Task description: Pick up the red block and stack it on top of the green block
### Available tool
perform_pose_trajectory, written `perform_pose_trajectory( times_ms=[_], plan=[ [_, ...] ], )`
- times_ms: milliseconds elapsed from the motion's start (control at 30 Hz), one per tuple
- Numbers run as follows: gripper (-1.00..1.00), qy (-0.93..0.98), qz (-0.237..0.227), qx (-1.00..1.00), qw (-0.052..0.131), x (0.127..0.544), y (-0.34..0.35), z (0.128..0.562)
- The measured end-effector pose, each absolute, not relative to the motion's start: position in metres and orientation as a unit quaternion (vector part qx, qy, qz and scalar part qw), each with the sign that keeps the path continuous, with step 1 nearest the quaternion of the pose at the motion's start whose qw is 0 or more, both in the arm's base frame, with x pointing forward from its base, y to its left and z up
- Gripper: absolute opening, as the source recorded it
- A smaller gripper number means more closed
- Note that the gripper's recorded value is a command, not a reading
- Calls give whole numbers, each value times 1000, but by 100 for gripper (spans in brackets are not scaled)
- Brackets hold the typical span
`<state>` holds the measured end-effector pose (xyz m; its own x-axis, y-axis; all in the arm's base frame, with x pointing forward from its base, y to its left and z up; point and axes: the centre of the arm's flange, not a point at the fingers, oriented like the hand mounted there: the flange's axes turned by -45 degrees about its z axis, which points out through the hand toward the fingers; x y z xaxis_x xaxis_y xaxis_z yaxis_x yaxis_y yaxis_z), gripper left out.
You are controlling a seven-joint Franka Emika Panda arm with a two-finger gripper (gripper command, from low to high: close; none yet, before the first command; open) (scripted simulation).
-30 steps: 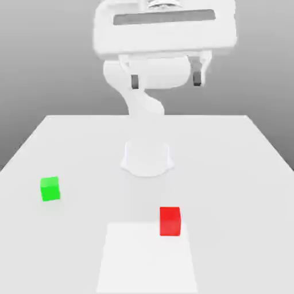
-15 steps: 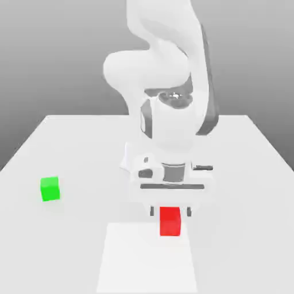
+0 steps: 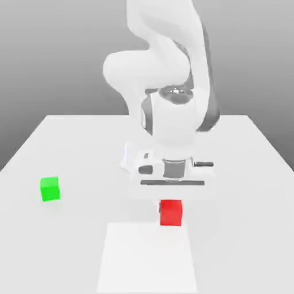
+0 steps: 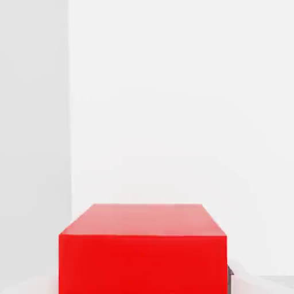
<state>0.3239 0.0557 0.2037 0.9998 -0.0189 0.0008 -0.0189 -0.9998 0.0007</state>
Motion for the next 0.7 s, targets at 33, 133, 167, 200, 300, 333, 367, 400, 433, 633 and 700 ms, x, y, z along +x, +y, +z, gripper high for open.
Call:
perform_pose_trajectory(
  times_ms=[33,133,167,200,300,333,367,400,433,633,700],
  plan=[
    [-100,-22,1,1000,1,326,44,209],
    [-100,-76,4,997,3,330,-8,220],
    [-100,-96,5,995,3,330,-28,223],
    [-100,-117,5,993,4,328,-48,226],
    [-100,-179,6,984,6,315,-107,234],
    [-100,-200,6,980,6,308,-126,236],
    [-100,-220,6,975,6,300,-144,238],
    [-100,-241,6,971,6,290,-162,240],
    [-100,-261,6,965,6,280,-180,242],
    [-100,-381,2,925,2,196,-267,247],
    [-100,-408,1,913,-1,173,-282,245]
  ],
)
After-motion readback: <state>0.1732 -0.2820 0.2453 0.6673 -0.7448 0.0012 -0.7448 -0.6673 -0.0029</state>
